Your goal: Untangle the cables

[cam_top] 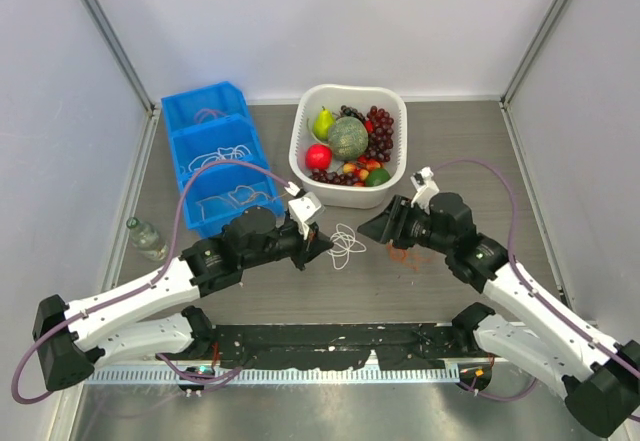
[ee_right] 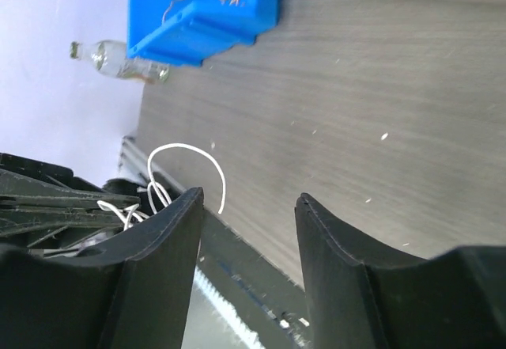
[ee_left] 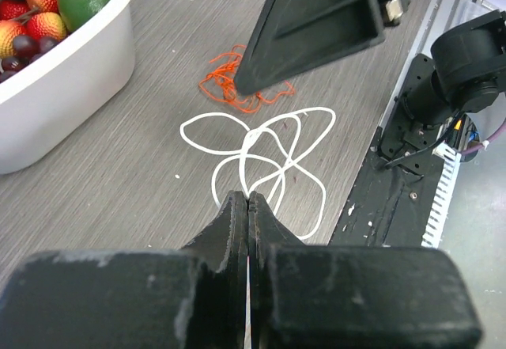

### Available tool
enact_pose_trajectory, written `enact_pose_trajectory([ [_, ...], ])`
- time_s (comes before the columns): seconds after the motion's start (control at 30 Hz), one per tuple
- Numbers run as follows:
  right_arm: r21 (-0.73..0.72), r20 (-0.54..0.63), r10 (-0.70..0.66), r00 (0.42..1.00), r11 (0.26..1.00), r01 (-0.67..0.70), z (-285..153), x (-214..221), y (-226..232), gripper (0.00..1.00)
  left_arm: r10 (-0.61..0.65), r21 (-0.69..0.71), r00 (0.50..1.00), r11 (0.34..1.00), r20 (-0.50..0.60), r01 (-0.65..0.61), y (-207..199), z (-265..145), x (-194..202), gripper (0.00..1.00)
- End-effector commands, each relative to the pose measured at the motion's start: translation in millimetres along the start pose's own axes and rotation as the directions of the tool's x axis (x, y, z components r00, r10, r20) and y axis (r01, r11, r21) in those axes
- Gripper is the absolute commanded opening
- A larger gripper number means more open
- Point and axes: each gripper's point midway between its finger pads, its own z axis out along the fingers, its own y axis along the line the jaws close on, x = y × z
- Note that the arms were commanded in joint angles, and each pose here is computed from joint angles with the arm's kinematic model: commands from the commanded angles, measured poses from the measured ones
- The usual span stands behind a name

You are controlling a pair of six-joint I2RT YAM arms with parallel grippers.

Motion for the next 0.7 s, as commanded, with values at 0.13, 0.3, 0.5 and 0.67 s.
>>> enact_pose_trajectory([
  [0.13, -0.21, -0.172, 0.195, 0.966, 0.95, -0.229, 10.0, 28.6, 34.2, 0.51, 0.041, 0.033, 0.996, 0.999, 0.074, -0.044, -5.4, 0.8, -19.2, 0.0],
  [0.3, -0.238, -0.206, 0.245, 0.947, 0.927, -0.291, 9.6, 37.5, 34.6, 0.45, 0.049, 0.021, 0.998, 0.999, 0.043, -0.05, -3.7, 5.3, -12.2, 0.0],
  [0.5, -0.057, -0.105, 0.201, 0.974, 0.977, -0.208, 1.8, 32.2, 2.4, 0.47, 0.06, 0.013, 0.998, 0.998, 0.032, -0.061, -2.6, 6.6, -10.0, 0.0],
  [0.67, -0.105, -0.057, 0.138, 0.989, 0.984, -0.143, -10.1, 17.5, 17.8, 0.51, 0.067, 0.017, 0.998, 0.998, 0.02, -0.067, -3.9, 7.3, -8.4, 0.0],
])
